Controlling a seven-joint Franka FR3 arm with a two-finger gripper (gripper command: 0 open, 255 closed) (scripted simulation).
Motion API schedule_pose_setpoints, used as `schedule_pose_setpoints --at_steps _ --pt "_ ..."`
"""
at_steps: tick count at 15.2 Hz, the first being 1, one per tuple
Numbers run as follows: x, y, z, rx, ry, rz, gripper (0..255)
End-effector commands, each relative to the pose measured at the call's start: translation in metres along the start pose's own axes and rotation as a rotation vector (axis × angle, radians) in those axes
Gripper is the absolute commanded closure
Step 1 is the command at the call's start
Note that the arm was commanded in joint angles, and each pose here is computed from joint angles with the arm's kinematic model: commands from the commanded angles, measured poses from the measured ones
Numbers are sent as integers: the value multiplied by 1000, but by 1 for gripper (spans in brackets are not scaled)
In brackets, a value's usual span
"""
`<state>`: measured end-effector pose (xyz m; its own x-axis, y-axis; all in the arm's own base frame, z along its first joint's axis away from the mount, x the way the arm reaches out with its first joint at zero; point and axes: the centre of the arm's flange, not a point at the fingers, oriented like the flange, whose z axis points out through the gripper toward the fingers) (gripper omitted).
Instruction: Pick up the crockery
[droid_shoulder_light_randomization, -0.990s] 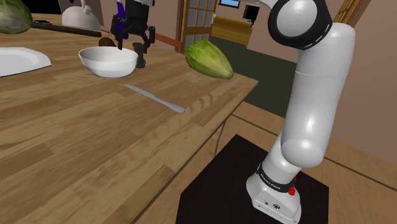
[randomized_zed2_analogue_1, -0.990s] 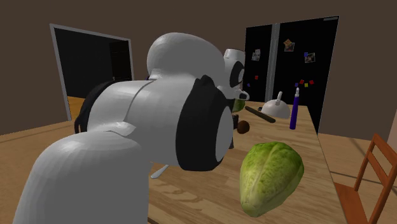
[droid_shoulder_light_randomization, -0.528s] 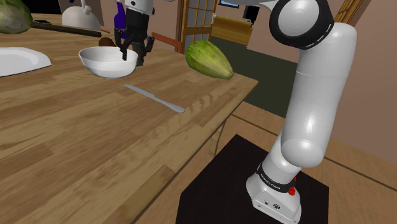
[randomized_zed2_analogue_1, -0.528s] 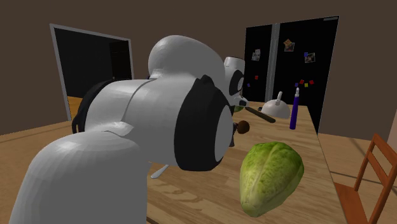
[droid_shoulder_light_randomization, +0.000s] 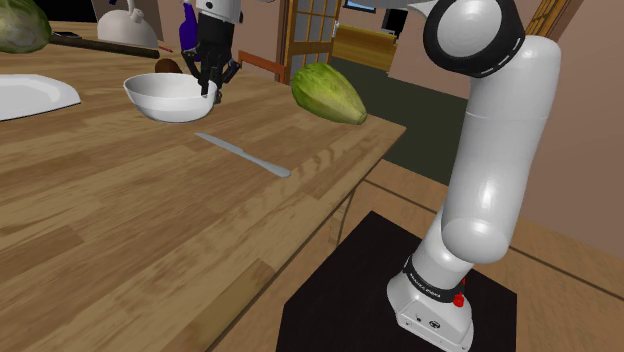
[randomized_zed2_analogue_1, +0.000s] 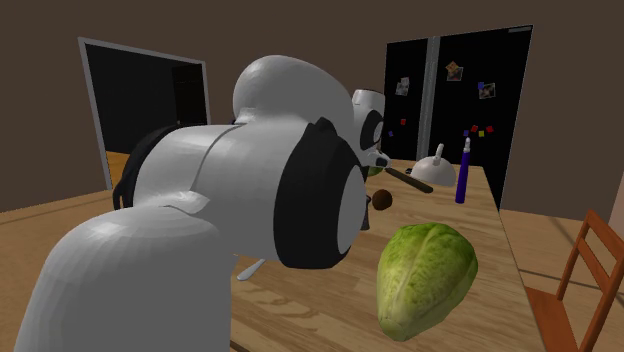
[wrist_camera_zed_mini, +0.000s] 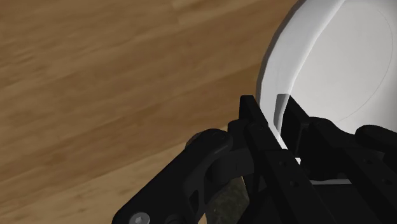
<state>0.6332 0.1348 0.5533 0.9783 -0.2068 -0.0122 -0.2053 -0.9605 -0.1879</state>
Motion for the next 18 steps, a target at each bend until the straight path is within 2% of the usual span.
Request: schedule_pose_setpoints --at_steps 1,16,18 --pt "0 0 1 -1 -1 0 255" --pt "-1 -15 -77 -1 -1 0 255" --pt "-1 -15 -77 -1 -1 0 255"
